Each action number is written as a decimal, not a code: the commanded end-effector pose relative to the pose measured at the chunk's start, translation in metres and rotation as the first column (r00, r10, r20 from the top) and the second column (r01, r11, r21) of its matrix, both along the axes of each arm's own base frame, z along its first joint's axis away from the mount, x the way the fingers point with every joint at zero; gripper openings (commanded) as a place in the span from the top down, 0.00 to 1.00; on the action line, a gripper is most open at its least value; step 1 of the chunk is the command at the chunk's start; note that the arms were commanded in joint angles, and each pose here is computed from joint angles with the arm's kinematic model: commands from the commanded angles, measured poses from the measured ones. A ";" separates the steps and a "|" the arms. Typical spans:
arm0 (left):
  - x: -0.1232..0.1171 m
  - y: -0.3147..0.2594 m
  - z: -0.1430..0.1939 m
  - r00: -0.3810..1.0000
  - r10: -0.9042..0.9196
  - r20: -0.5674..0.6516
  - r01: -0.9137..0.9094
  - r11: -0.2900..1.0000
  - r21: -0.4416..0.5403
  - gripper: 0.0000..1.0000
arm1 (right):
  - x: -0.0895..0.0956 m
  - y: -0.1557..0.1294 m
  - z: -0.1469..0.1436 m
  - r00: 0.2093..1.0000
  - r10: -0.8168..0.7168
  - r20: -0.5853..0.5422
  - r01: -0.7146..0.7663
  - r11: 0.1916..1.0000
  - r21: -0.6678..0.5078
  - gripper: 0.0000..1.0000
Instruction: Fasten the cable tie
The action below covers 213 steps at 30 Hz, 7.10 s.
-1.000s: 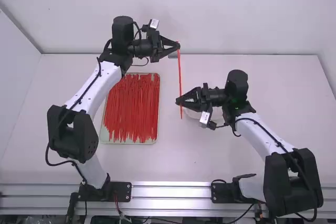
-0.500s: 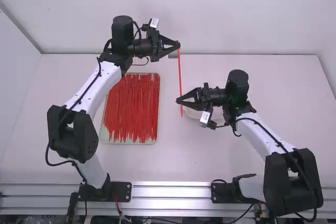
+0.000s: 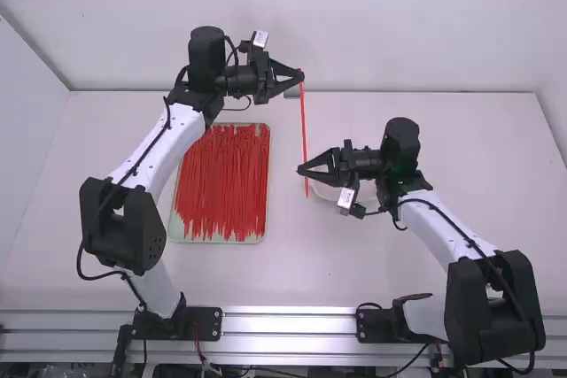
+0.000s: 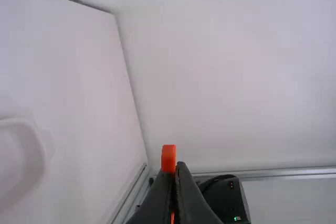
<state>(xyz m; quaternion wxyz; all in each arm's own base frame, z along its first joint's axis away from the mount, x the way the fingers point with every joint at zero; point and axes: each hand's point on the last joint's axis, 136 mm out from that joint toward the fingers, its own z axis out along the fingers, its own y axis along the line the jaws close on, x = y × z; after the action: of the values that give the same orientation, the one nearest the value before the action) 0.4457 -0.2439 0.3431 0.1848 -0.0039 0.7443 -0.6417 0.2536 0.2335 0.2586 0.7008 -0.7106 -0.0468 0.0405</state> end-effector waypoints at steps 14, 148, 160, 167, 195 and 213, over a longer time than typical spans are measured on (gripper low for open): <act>-0.005 -0.001 -0.003 0.999 -0.041 0.003 0.041 0.999 -0.003 0.98 | 0.008 0.001 0.011 0.998 -0.019 0.060 0.018 1.000 0.011 0.87; -0.073 0.002 0.011 -0.113 -0.265 0.958 0.258 0.923 0.286 0.98 | 0.051 0.034 0.076 -0.833 0.185 -0.521 0.146 0.982 0.117 1.00; -0.074 -0.003 0.011 -0.113 -0.266 0.957 0.261 0.922 0.287 0.98 | 0.048 0.035 0.075 -0.835 0.168 -0.523 0.128 0.985 0.112 1.00; -0.076 -0.002 0.011 -0.112 -0.264 0.958 0.270 0.920 0.285 0.98 | 0.049 0.034 0.076 -0.835 0.172 -0.523 0.133 0.985 0.113 1.00; -0.078 -0.003 -0.004 -0.059 -0.275 0.960 0.288 0.916 0.280 0.99 | 0.061 0.021 0.077 -0.832 0.215 -0.512 0.178 0.977 0.120 1.00; -0.088 -0.016 -0.013 -0.068 -0.273 0.960 0.323 0.904 0.280 0.99 | 0.072 0.006 0.090 -0.807 0.254 -0.534 0.215 0.967 0.135 1.00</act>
<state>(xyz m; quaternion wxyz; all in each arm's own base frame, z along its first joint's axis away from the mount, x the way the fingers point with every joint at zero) 0.3646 -0.2570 0.3352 0.5151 0.5982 0.3820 -0.4805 0.3179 0.2443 0.3291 0.3054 -0.0736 0.6371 0.7039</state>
